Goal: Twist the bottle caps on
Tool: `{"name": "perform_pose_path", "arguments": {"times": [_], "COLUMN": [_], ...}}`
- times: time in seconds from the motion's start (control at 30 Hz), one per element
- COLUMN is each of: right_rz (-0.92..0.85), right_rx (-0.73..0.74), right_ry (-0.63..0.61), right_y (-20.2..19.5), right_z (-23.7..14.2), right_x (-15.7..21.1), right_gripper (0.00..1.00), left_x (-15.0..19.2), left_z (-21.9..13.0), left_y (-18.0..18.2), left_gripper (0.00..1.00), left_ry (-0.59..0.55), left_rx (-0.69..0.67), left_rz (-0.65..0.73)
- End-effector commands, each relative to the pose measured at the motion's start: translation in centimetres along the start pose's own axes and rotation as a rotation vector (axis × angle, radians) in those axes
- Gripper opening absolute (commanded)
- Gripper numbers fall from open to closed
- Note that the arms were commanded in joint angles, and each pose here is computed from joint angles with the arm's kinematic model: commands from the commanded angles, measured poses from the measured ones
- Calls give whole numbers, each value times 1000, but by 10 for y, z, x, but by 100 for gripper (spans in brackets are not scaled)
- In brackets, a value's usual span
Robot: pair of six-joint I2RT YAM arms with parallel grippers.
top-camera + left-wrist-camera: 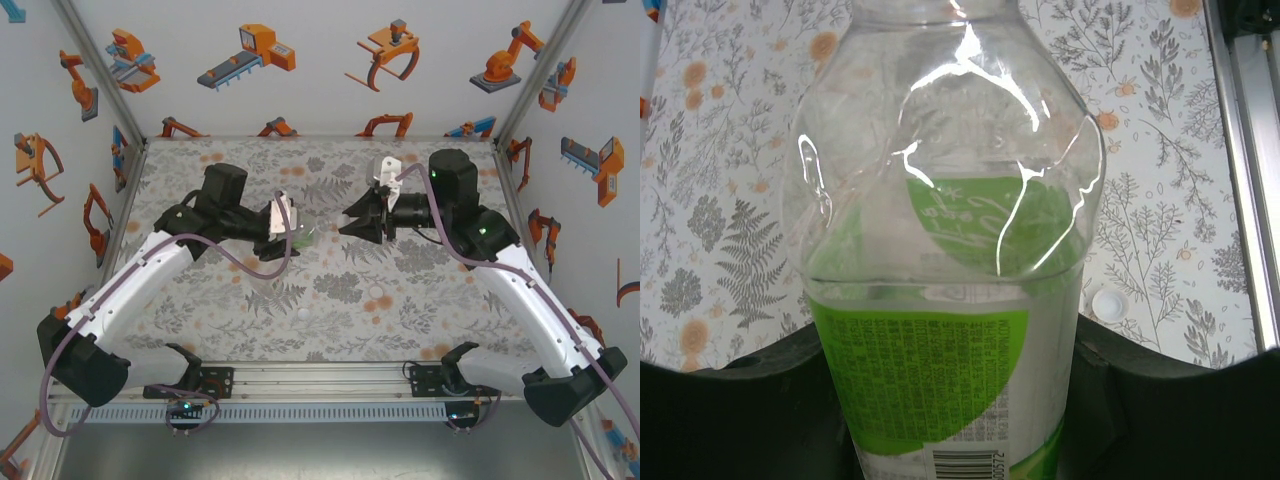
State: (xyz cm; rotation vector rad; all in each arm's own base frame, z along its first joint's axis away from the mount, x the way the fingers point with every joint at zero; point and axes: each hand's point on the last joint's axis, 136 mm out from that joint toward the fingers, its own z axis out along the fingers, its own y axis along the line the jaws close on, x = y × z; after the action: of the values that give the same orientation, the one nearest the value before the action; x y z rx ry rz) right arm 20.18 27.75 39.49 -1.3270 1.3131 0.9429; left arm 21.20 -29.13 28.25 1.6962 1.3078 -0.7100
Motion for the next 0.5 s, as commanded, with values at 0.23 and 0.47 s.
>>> {"name": "perform_pose_path", "arguments": {"times": [0.23,0.47], "right_rz": [-79,-70], "right_rx": [-94,-111], "right_ry": [-55,-29], "right_y": [19,20], "right_z": [6,10], "right_x": [-15,-9], "right_gripper": [7,6], "left_x": [-16,-17], "left_z": [3,4], "left_y": [-9,-9], "left_gripper": [0,0], "left_ry": [-38,-40], "left_rx": [53,57], "left_rz": [37,42]}}
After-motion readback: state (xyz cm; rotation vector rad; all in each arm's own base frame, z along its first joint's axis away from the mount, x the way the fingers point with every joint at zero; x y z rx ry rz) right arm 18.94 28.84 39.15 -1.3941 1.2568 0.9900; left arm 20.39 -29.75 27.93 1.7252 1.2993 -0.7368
